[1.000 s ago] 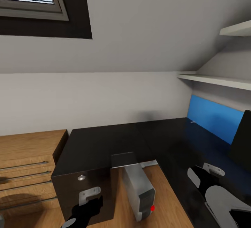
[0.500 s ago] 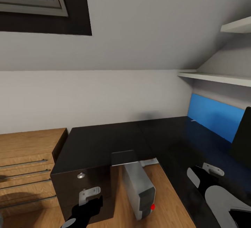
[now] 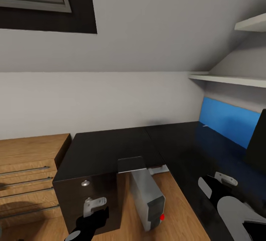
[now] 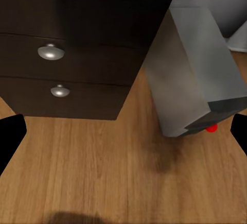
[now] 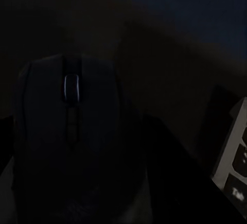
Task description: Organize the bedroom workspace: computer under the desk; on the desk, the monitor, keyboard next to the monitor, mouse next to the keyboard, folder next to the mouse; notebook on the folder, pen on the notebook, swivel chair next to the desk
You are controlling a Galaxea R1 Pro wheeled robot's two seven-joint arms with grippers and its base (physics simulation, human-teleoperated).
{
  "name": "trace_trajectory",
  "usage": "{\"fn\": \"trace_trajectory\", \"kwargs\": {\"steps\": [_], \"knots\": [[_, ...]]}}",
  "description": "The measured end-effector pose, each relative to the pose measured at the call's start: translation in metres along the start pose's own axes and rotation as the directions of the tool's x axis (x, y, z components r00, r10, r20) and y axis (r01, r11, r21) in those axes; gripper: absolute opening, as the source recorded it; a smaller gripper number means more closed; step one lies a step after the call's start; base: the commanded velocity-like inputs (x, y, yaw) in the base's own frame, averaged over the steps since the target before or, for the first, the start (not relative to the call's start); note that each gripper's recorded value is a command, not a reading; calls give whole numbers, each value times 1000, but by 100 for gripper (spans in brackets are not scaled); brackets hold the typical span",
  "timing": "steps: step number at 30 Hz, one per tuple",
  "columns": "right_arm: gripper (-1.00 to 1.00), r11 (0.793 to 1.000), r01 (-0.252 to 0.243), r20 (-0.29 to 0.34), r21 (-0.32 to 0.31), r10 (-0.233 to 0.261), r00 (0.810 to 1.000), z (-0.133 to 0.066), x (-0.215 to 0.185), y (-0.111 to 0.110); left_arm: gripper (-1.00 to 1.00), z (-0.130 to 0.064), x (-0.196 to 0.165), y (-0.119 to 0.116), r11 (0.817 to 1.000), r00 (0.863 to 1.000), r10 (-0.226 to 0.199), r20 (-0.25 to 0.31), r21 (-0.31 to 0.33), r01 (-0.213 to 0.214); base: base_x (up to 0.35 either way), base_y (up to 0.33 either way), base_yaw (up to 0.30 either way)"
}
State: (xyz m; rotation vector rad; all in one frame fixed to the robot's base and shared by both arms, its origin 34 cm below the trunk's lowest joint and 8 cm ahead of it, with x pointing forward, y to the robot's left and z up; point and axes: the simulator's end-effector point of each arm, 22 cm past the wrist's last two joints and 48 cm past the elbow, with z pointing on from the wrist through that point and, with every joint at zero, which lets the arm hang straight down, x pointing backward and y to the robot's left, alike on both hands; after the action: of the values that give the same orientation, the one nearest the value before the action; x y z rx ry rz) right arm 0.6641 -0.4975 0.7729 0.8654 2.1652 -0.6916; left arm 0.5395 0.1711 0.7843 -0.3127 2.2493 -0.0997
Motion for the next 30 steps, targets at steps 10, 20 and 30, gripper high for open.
{"fn": "trace_trajectory", "kwargs": {"steps": [10,20,30], "knots": [[-100,1000,-1,2,-1,1,1000,10,12,3,100,10,12,4,1000,1000,-1,1,-1,1,0,0,0],[-100,1000,0,3,-1,0,1000,11,13,4,100,11,14,4,1000,1000,-1,2,-2,1,0,0,0],[-100,1000,0,3,0,0,1000,11,13,3,100,13,14,13,1000,1000,13,3,-15,-13,2,-43,0]]}}
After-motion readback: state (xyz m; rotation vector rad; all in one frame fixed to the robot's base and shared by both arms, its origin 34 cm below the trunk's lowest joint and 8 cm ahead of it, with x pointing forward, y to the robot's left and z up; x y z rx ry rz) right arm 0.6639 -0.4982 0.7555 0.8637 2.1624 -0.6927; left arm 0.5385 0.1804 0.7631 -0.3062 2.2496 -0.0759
